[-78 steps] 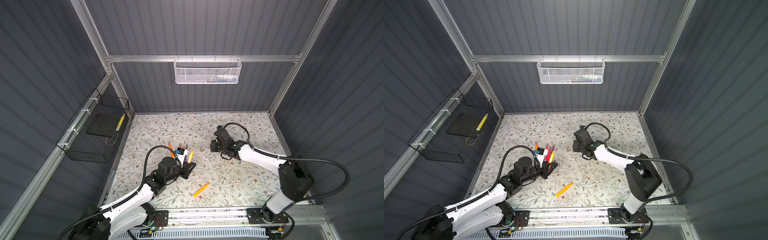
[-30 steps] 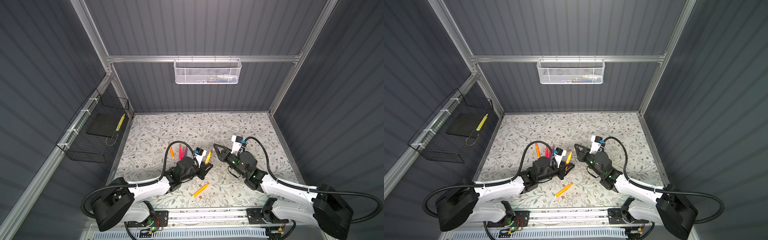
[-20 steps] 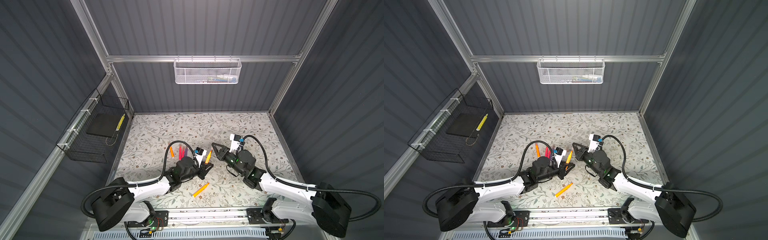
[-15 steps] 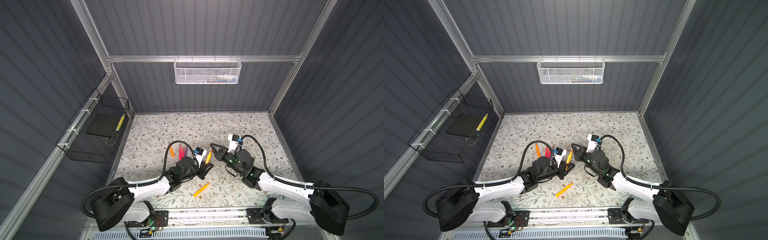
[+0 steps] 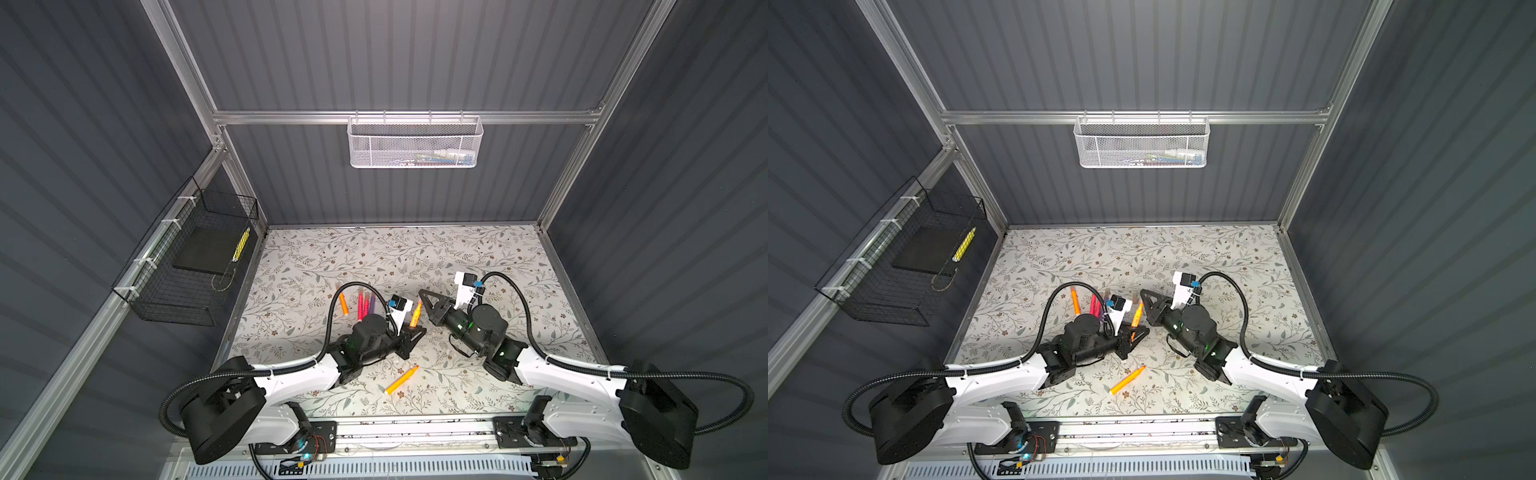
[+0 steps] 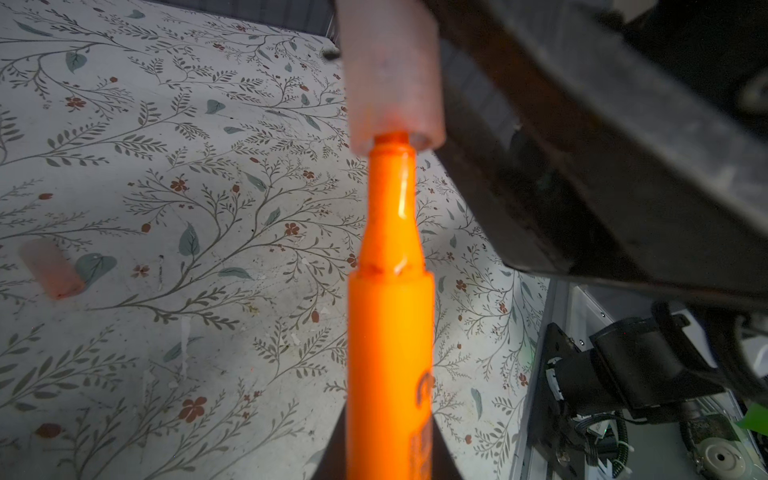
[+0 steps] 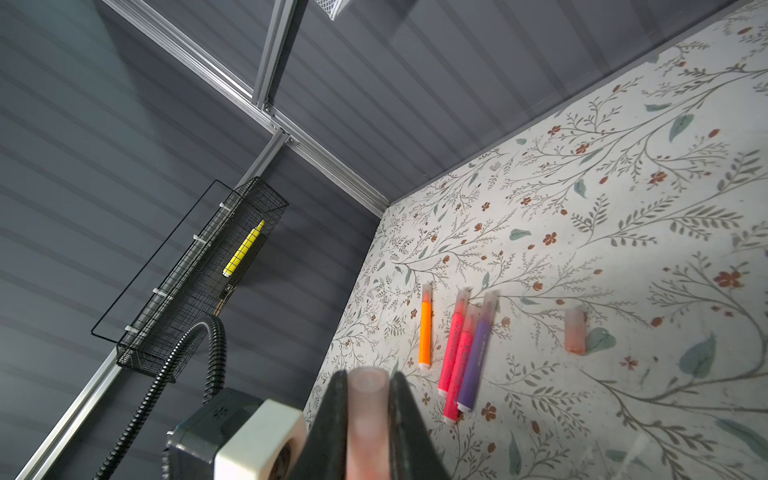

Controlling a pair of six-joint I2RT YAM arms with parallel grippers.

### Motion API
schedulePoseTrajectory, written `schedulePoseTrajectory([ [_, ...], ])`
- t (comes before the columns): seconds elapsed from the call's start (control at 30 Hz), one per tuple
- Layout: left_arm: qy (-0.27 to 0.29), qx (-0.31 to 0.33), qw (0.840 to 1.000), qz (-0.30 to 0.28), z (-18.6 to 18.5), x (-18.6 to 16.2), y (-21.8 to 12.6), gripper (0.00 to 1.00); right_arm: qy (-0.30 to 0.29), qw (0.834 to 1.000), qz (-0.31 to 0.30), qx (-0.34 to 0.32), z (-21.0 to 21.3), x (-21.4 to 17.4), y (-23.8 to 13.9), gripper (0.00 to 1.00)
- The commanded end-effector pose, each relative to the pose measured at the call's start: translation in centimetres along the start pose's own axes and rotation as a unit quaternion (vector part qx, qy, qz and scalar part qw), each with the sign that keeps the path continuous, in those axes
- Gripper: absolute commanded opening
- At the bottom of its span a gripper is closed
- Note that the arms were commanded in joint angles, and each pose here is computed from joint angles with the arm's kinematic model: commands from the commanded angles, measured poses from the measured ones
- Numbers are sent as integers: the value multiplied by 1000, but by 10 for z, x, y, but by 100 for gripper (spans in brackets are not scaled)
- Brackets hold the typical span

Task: Insert the pens into the pen caps
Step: 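Carry the pink cap with the right gripper toward the marker tip in the left gripper, then push the pink cap down onto the orange marker tip with the right gripper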

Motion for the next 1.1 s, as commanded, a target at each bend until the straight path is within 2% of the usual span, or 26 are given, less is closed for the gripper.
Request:
schedulePoseTrajectory([
  [0.0, -10, -20, 999, -44, -5, 32, -5, 0, -6, 1000, 19, 20, -1, -12, -4, 0],
  [0.1, -24, -16, 998, -54, 4, 39, -6, 0, -6, 1000, 15, 23, -4, -13, -8, 0],
  [0.3, -12, -42, 997, -67, -1, 45, -11, 0, -19, 999, 14, 28, -4, -12, -12, 0],
  [0.43, -4, -63, 995, -76, -5, 49, -14, 0, -30, 997, 33, 68, 6, -16, -10, 1],
  [0.5, -2, -60, 995, -78, -4, 50, -14, 0, -32, 995, 39, 85, 9, -17, -10, 9],
  [0.6, 15, -44, 996, -77, -2, 49, -16, 0, -36, 995, 32, 84, 9, -15, -13, 32],
  [0.73, 80, -35, 994, -62, 0, 39, -17, 0, -45, 998, -8, 48, 5, -2, -29, 52],
  [0.87, 154, -14, 987, -52, 2, 23, -20, 0, -55, 997, -41, 37, 6, 12, -47, 58],
  [1.07, 221, -33, 974, -40, -2, 5, -19, 0, -63, 996, -43, 46, 17, 19, -52, 61],
])
Point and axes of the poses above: each gripper's point midway between its finger pads, its own y axis out along the fingers, its own z axis along the line the jaws close on, x = y × z, the point moved 8 cm from there along -y, back along the fingers, and after that the axes turned 8 degrees about y, right-handed, at the moved point
